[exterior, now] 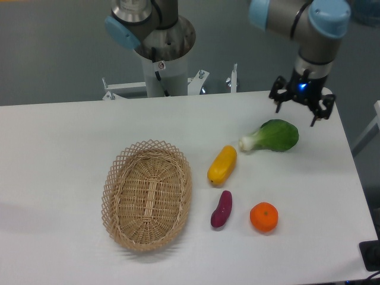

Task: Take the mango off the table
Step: 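Lower the open gripper over the yellow mango, then close the gripper around the yellow mango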

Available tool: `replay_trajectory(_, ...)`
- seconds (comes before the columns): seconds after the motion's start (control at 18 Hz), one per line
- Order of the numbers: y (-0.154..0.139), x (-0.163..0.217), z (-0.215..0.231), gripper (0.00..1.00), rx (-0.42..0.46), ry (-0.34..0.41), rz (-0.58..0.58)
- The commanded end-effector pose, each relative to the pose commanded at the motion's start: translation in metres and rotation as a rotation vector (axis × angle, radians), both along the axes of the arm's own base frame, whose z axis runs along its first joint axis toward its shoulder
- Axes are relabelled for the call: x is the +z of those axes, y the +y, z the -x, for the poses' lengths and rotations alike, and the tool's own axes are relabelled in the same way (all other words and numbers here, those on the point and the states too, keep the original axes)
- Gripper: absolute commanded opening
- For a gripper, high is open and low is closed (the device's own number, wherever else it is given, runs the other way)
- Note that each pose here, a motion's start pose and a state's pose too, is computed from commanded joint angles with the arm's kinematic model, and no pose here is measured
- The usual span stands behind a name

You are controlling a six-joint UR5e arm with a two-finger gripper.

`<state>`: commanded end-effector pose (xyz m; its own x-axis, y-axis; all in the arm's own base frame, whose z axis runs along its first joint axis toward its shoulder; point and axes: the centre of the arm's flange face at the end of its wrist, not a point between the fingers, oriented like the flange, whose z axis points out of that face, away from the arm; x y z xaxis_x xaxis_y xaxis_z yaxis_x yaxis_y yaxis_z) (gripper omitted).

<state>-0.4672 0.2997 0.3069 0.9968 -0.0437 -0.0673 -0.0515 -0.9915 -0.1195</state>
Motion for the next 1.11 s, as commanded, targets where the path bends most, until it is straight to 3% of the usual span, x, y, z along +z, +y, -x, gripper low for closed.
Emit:
replay_trajectory(0.44, 0.057, -0.036, -0.061, 1.0, 0.062, -0.06, 0.01)
replay_trajectory(0.78, 0.094, -0.068, -0.089, 1.0, 0.002, -0.083, 0.041)
replay_trajectory(1.11, 0.11, -0.083, -0.099, 1.0, 0.011, -0.04, 0.043)
